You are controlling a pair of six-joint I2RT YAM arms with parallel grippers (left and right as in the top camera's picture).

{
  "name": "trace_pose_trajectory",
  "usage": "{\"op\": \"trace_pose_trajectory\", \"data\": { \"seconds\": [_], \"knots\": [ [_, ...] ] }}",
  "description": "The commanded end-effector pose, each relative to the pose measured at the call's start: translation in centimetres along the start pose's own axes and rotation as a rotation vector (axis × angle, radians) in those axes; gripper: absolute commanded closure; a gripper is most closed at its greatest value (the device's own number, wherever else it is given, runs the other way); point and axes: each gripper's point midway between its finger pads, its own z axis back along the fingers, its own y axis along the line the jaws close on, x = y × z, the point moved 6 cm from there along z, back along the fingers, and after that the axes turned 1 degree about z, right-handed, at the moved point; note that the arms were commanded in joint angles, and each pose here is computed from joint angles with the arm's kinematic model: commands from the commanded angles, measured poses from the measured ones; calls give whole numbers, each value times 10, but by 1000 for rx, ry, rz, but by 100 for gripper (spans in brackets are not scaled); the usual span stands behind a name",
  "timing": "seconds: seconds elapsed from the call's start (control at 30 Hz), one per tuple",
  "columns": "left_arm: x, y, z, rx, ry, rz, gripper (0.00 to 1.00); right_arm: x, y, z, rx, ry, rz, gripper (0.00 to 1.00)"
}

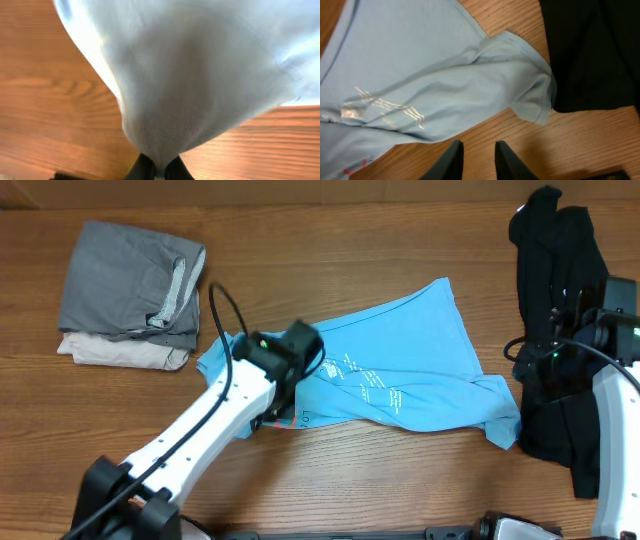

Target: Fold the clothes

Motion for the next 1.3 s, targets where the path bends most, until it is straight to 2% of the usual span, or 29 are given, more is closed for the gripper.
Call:
{"op": "trace_pose_trajectory", "data": {
  "seconds": [0.0,0.13,0.23,0.27,0.53,0.67,1.07,1.13,1.27],
  "knots": [
    [14,4,34,-16,-67,-6,96,-3,-10,-28,-48,63,-61,73],
    [22,7,52,-22,-110,-33,96,-8,-17,-63,-80,142,-130,68],
    [39,19,65,-3,-182,13,96,-11,-21,-88,-100,204,-166,67],
    [54,29,73,-13,-235,58,96,-11,-22,-96,-105,221,-168,67],
    [138,65,106,-183,-560,209,96,-9,-23,-101,-106,222,-172,67],
    [153,67,115,-229,-640,234,96,-15,-12,-101,-60,254,-159,67],
    [150,66,113,-229,-621,227,96,-81,50,-151,4,345,119,67],
    [149,66,112,-227,-616,226,96,-82,58,-153,3,324,147,67],
    [147,67,111,-222,-602,222,96,-71,58,-156,-44,239,95,66]
  ]
}}
